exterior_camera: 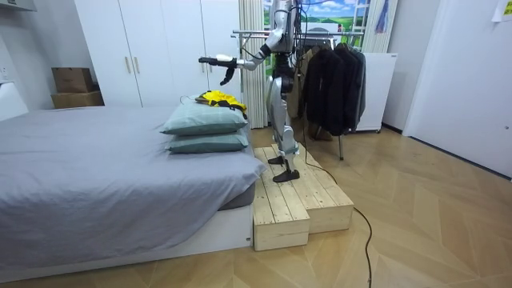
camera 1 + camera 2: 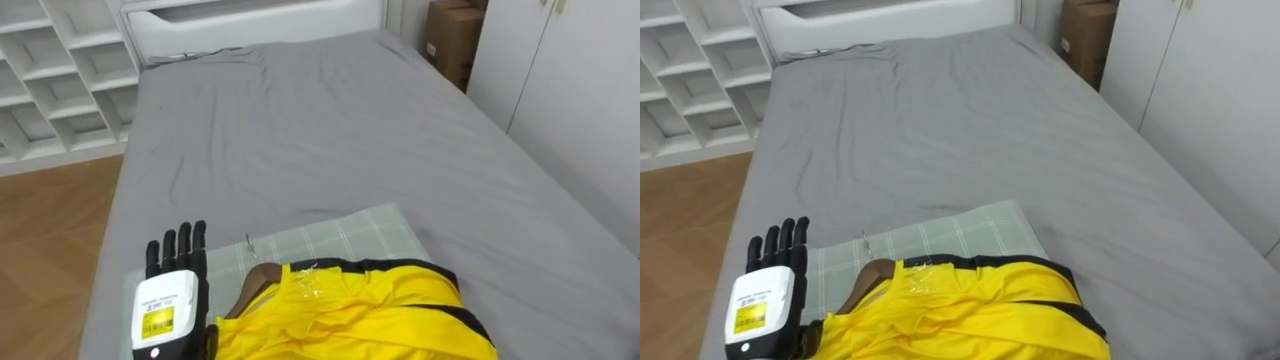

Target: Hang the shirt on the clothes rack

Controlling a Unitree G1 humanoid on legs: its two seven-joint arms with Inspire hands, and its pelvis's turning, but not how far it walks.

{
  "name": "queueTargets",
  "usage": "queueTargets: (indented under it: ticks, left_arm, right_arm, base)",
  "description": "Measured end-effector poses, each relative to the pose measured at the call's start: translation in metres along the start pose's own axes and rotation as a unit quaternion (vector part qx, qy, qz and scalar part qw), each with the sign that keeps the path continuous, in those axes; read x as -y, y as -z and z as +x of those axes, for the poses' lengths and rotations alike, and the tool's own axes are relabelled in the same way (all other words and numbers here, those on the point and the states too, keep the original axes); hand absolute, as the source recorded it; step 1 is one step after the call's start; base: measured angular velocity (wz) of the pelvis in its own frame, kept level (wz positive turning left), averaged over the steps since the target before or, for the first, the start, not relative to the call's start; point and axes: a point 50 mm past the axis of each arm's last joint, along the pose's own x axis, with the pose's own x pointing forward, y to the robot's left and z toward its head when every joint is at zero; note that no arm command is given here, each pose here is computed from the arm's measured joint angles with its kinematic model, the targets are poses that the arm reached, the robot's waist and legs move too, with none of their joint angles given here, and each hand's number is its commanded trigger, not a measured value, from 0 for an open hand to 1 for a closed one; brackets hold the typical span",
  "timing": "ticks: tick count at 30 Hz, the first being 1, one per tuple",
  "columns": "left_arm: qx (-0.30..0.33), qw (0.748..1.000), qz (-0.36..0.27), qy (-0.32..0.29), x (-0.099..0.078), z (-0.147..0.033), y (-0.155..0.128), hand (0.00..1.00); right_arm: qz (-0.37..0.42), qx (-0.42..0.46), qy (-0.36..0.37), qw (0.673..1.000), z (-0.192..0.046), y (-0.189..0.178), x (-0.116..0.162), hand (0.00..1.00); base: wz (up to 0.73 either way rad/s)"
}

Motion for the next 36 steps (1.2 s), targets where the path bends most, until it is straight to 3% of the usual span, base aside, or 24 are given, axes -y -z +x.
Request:
queueTargets:
  ticks: [16, 25, 36]
  left_arm:
    - [-0.007, 0.996, 0.009, 0.088, 0.018, -0.011, -0.007, 0.00]
    - [-0.015, 0.980, 0.034, 0.194, 0.041, -0.034, -0.002, 0.00]
    - [-0.033, 0.975, 0.033, 0.216, 0.044, -0.037, 0.002, 0.00]
  right_arm:
    - [0.004, 0.016, -0.022, 1.000, 0.000, -0.008, -0.004, 0.00]
    - [0.017, 0.015, -0.036, 0.999, 0.000, -0.008, -0.008, 0.00]
    - [0.021, 0.014, -0.041, 0.999, 0.000, -0.007, -0.008, 0.00]
  base:
    - [0.00]
    - [0.00]
    - [-0.01]
